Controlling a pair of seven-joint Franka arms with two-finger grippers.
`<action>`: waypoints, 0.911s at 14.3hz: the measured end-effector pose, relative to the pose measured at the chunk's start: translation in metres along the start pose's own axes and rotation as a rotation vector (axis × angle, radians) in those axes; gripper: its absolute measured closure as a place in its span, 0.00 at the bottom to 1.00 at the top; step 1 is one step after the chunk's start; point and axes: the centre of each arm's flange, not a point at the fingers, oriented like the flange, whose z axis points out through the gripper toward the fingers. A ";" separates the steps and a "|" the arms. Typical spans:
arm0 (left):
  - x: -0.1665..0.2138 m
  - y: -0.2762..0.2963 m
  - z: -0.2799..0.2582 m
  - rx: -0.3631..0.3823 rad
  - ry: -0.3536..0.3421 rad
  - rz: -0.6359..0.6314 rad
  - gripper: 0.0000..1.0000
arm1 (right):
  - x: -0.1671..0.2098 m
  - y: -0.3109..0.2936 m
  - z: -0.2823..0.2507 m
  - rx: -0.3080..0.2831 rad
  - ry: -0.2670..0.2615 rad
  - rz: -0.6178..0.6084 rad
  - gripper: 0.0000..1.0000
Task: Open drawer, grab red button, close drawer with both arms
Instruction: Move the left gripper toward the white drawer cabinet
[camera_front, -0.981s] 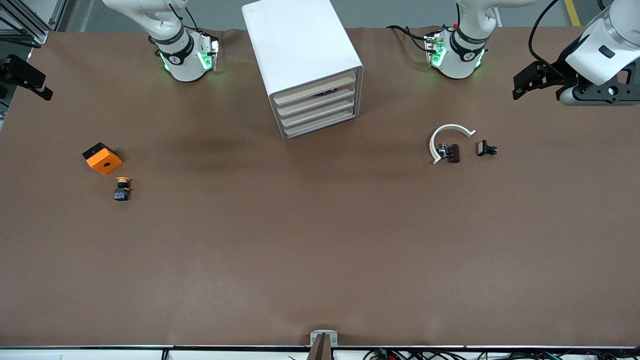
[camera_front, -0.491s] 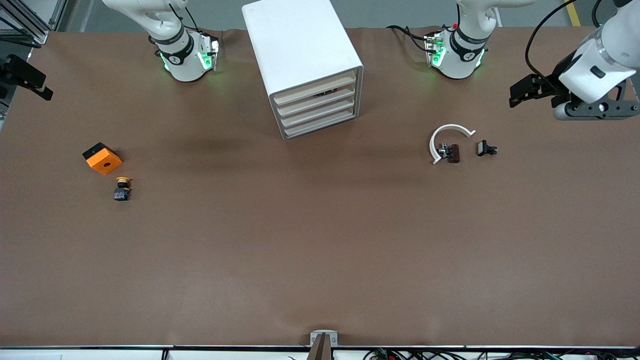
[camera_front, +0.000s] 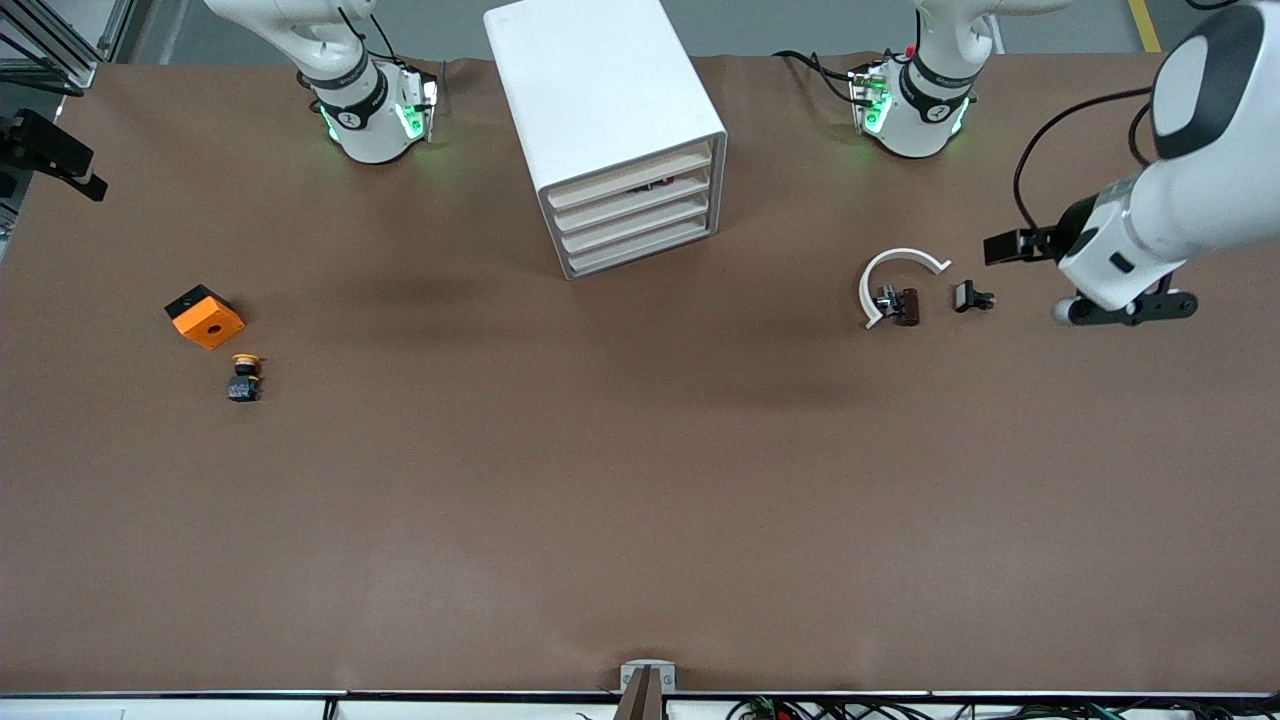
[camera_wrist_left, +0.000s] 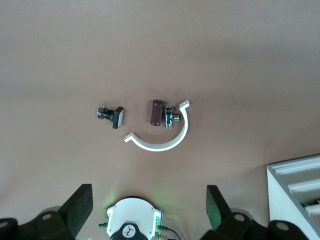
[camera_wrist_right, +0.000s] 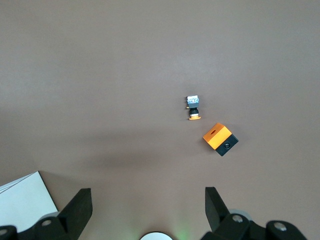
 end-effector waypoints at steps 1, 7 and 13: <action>0.013 0.001 0.013 -0.001 -0.010 -0.001 0.00 | 0.000 0.000 0.000 0.000 0.000 0.000 0.00; 0.076 0.013 0.094 0.004 -0.068 -0.069 0.00 | 0.000 0.000 0.001 0.000 -0.001 -0.001 0.00; 0.101 0.072 0.148 0.046 -0.086 -0.248 0.00 | 0.000 0.000 0.001 0.000 -0.002 -0.001 0.00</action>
